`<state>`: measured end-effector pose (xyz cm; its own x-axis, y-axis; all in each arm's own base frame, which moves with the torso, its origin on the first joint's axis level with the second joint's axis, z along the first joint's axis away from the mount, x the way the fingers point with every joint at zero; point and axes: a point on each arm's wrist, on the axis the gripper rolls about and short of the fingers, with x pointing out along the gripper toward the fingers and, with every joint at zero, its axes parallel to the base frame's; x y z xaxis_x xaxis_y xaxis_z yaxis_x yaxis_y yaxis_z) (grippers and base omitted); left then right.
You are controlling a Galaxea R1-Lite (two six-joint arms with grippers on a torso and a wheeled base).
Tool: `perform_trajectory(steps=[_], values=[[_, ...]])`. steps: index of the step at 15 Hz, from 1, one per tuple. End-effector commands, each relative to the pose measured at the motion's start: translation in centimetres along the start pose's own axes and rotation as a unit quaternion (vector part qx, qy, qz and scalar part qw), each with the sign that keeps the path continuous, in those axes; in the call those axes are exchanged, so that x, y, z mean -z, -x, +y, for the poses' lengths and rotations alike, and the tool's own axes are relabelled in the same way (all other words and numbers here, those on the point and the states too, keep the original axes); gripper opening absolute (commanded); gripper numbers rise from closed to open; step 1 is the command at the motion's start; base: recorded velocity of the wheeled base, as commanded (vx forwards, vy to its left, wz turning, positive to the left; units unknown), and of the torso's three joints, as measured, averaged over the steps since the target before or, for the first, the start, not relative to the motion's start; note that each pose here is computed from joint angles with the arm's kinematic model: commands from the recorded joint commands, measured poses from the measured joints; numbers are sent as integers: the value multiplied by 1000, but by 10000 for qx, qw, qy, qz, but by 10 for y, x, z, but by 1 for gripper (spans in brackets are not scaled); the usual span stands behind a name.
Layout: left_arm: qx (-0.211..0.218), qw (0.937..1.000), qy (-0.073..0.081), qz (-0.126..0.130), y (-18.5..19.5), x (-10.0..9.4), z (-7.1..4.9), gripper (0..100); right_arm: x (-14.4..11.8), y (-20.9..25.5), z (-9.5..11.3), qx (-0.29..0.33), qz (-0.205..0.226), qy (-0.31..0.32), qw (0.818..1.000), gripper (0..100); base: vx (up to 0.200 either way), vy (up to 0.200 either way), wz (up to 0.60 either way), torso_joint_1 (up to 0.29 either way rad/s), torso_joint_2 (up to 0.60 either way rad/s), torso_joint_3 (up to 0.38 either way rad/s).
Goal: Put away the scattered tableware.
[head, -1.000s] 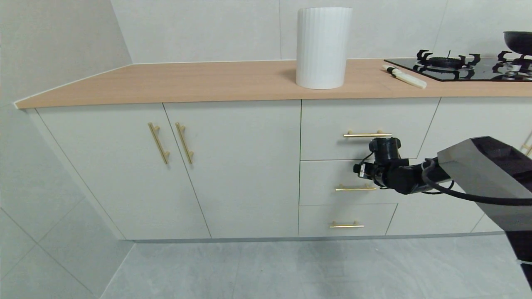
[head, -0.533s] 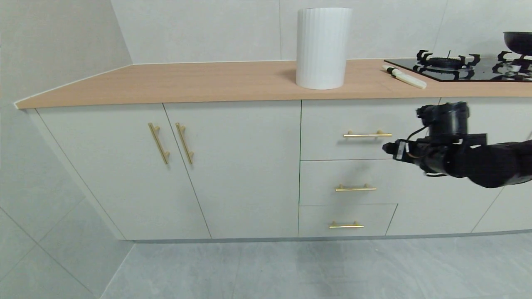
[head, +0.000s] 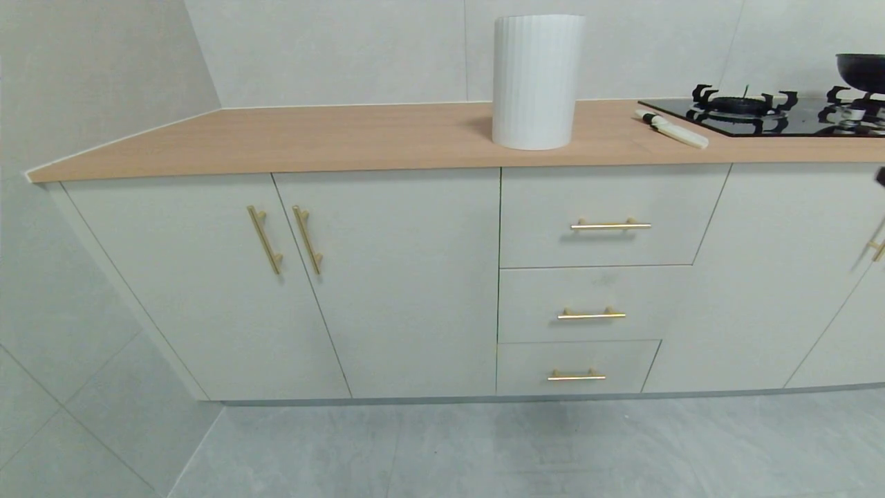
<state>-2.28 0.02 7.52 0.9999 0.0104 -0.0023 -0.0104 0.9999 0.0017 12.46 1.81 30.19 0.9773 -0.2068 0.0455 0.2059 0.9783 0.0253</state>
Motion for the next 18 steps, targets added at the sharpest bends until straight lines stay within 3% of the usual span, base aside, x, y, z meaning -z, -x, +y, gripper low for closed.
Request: perform_trajectory(steps=[1,5,10,13,15,18], values=[[-2,10000,1,4,0,0,0,100,-2,101,-47,236,-917,82,9955,100,0,0,0,0,0,0],[-2,10000,1,4,0,0,0,100,33,172,-72,794,-1394,390,9863,100,0,0,0,0,0,0],[-9,10000,1,4,0,0,0,100,81,214,-77,1112,-1363,468,9833,100,0,0,0,0,0,0],[-9,10000,1,4,0,0,0,100,104,212,-73,774,-1303,594,9867,100,0,0,0,0,0,0],[-2,10000,1,4,0,0,0,100,133,190,-68,507,-818,403,9945,100,0,0,0,0,0,0],[-2,10000,1,4,0,0,0,100,179,164,-58,-577,-293,-23,9979,100,0,0,0,0,0,0]])
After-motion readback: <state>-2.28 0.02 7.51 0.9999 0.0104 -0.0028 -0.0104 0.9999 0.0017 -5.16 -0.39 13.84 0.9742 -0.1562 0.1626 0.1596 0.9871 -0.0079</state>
